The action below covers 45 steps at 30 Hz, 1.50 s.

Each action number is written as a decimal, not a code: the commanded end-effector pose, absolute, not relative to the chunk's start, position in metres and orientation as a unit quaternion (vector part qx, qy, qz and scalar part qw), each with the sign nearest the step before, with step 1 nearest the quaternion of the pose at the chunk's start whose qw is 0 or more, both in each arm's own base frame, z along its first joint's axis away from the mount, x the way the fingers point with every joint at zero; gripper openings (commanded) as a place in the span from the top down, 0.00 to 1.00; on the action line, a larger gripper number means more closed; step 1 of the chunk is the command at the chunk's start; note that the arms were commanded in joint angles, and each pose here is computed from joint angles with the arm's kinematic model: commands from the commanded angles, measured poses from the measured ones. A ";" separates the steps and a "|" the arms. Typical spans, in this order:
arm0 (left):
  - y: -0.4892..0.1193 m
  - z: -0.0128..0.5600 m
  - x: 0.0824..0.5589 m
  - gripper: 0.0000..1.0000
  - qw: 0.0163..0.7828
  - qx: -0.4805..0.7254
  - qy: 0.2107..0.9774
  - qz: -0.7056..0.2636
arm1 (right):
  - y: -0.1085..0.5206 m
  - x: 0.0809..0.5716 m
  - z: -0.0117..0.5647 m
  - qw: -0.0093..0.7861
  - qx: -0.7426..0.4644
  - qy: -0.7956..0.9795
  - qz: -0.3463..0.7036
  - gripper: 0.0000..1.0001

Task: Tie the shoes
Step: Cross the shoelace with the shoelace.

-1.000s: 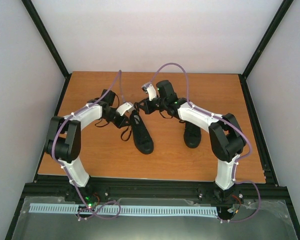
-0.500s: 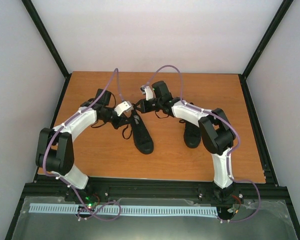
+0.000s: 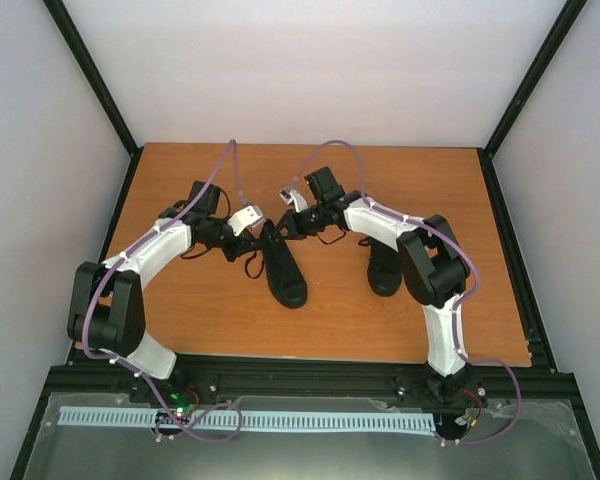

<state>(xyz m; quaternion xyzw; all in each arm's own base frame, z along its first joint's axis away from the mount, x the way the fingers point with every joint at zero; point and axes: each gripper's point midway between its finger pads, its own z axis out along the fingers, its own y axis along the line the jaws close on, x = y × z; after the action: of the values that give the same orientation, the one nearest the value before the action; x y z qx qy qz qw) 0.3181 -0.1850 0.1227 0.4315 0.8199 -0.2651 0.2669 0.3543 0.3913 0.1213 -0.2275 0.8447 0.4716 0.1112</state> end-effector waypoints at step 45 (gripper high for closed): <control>-0.214 0.140 0.345 0.99 0.325 0.468 0.769 -0.288 | 0.351 0.346 0.124 0.153 -0.309 0.875 0.339 0.64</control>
<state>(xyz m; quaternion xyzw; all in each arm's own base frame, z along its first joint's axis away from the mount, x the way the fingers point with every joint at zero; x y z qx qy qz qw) 0.3452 -0.2052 0.1118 0.4317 0.8087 -0.2790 0.2860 0.3553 0.3334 0.1225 -0.2889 0.8996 0.2845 0.1622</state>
